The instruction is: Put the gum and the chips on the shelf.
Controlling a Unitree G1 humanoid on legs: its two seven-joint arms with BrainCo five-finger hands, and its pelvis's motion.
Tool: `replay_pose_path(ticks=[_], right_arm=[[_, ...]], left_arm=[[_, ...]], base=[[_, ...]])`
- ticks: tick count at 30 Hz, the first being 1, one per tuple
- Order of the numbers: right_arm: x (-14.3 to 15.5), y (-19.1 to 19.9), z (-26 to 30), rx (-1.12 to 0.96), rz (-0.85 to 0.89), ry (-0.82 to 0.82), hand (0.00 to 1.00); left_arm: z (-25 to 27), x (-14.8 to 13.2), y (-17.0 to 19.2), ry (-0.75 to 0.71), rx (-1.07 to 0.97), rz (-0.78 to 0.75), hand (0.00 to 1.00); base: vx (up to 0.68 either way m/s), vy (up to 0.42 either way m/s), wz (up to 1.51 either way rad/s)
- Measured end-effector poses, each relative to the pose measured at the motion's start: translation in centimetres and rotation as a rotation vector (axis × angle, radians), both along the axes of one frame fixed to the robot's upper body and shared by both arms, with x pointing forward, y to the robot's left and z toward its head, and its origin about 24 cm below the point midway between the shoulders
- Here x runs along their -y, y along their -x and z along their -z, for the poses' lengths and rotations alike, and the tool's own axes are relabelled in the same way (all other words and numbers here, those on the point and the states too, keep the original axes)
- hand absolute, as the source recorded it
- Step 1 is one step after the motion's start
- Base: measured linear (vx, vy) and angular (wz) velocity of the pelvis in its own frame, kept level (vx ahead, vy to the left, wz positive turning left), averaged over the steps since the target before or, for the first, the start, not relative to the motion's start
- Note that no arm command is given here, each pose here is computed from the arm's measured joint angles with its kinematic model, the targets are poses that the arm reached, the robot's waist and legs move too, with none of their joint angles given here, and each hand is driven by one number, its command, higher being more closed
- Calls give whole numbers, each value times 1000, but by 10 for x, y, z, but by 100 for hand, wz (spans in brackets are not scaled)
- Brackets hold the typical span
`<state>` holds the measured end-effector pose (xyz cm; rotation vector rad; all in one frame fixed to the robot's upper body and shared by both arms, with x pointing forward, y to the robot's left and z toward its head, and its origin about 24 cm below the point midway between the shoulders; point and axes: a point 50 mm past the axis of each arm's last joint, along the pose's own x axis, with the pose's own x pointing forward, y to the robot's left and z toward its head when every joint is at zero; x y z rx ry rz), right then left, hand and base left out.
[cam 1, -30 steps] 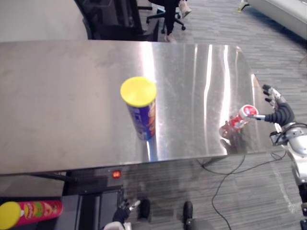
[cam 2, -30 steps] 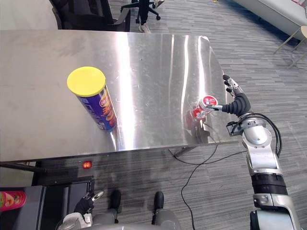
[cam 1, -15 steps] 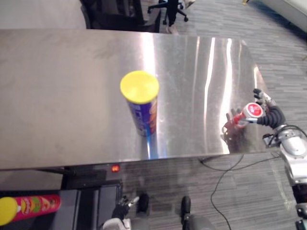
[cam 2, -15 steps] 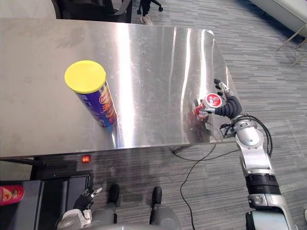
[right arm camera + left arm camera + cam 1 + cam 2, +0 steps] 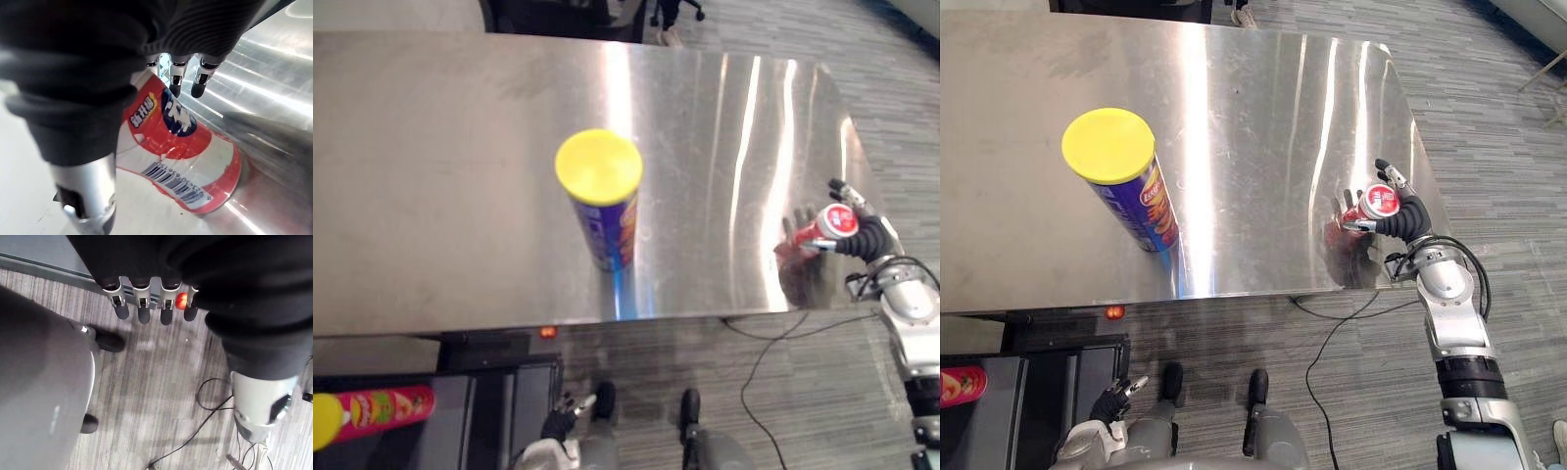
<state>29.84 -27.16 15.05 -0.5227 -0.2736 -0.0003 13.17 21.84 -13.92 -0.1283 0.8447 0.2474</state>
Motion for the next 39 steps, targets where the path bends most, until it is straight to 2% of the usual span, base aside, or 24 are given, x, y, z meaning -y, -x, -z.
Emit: replay_pose_path(ticks=[25,39], right_arm=[[0,7,-11,110,16,-59,0],[-11,14,11,92,41,-139,0]], left_arm=[[-6,-3,-15,-24,37,-12,0],[-8,-6,-19,-38,47,-19,0]], base=[[-2,-2,1],[1,-2,2]])
